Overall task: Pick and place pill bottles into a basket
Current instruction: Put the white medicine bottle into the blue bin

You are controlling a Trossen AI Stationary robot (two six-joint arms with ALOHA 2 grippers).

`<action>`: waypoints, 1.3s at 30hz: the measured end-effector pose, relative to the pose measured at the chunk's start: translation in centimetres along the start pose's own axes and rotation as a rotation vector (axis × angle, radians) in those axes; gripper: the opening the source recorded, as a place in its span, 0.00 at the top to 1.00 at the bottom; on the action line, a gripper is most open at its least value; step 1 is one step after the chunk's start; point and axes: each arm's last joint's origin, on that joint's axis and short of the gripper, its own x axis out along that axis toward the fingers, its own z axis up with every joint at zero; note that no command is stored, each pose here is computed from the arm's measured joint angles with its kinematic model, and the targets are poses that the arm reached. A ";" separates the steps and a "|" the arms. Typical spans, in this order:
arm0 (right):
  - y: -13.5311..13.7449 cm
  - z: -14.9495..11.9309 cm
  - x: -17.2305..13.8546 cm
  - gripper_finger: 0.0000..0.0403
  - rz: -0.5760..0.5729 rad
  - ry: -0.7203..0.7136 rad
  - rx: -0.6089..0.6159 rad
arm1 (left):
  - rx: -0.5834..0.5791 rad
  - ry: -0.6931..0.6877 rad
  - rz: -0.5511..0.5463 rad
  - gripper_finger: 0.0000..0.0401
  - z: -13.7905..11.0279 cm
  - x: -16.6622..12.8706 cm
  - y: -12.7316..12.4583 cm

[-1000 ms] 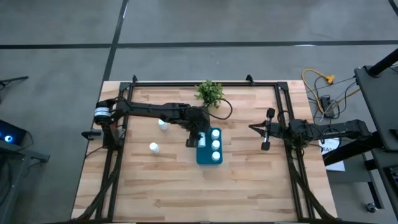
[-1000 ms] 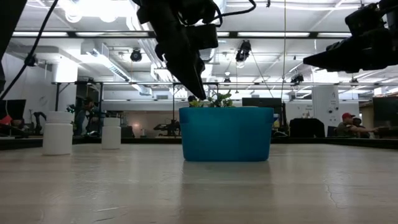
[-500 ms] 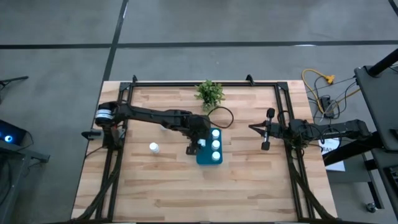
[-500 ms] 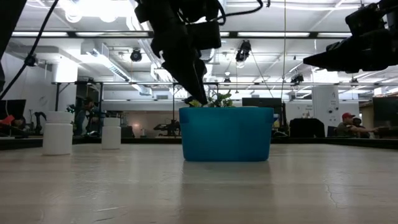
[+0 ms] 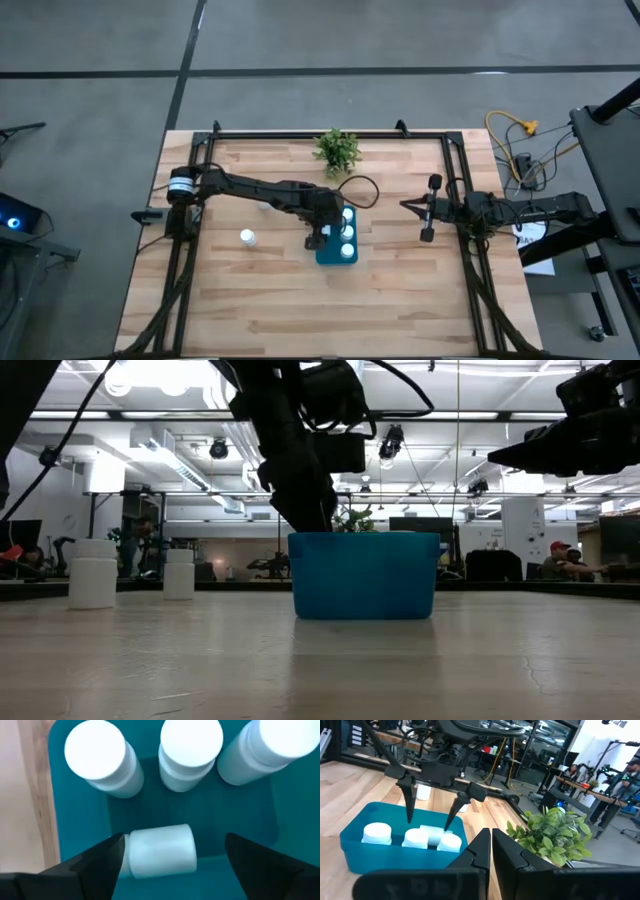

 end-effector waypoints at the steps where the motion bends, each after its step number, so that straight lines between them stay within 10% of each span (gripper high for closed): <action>1: 0.0 0.0 0.0 0.98 0.000 0.000 0.000 | -0.001 0.001 0.011 0.17 0.0 0.0 0.0; 39: -0.1 0.3 0.0 0.98 -0.005 -0.026 -0.001 | 0.000 0.131 0.059 0.14 -1.3 3.6 -0.8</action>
